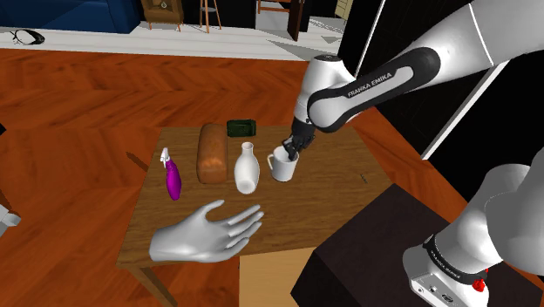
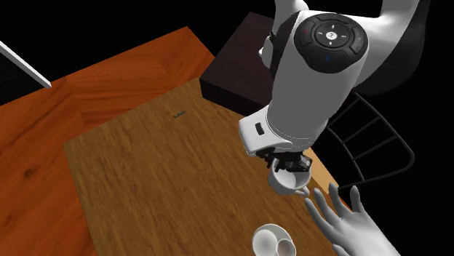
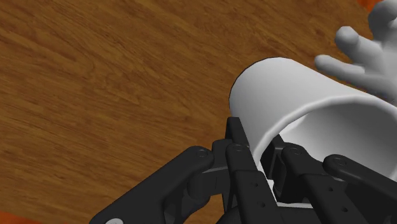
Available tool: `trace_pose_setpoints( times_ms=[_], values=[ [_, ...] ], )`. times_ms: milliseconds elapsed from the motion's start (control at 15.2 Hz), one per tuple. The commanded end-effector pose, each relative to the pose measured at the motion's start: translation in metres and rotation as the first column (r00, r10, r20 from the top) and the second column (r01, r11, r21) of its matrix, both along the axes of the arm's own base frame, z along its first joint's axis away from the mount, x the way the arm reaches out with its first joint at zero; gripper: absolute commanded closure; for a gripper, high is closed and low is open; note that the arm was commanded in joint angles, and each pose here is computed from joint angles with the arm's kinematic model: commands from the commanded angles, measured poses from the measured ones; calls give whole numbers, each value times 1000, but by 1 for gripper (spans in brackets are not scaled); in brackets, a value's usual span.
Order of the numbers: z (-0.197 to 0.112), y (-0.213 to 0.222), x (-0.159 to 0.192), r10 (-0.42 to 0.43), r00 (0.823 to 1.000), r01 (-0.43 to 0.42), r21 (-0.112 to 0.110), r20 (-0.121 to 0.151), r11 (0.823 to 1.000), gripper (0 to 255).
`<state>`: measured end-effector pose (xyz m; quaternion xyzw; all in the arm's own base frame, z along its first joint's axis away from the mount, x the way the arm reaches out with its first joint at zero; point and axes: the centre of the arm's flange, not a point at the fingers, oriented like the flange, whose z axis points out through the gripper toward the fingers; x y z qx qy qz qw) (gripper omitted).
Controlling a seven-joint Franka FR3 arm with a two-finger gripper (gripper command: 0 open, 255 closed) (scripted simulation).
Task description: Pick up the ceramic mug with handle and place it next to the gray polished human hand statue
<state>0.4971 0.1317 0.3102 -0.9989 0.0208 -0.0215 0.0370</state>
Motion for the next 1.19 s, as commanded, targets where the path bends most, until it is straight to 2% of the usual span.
trace_pose_setpoints(
  times_ms=[0, 198, 1122],
  values=[
    [2, 25, 1, -2, 1000, 2, 0, 0, 1000, 255],
    [2, 58, 5, -2, 1000, 2, 0, 0, 1000, 255],
    [-72, 58, 5, -2, 1000, 2, 0, 0, 1000, 255]
  ],
)
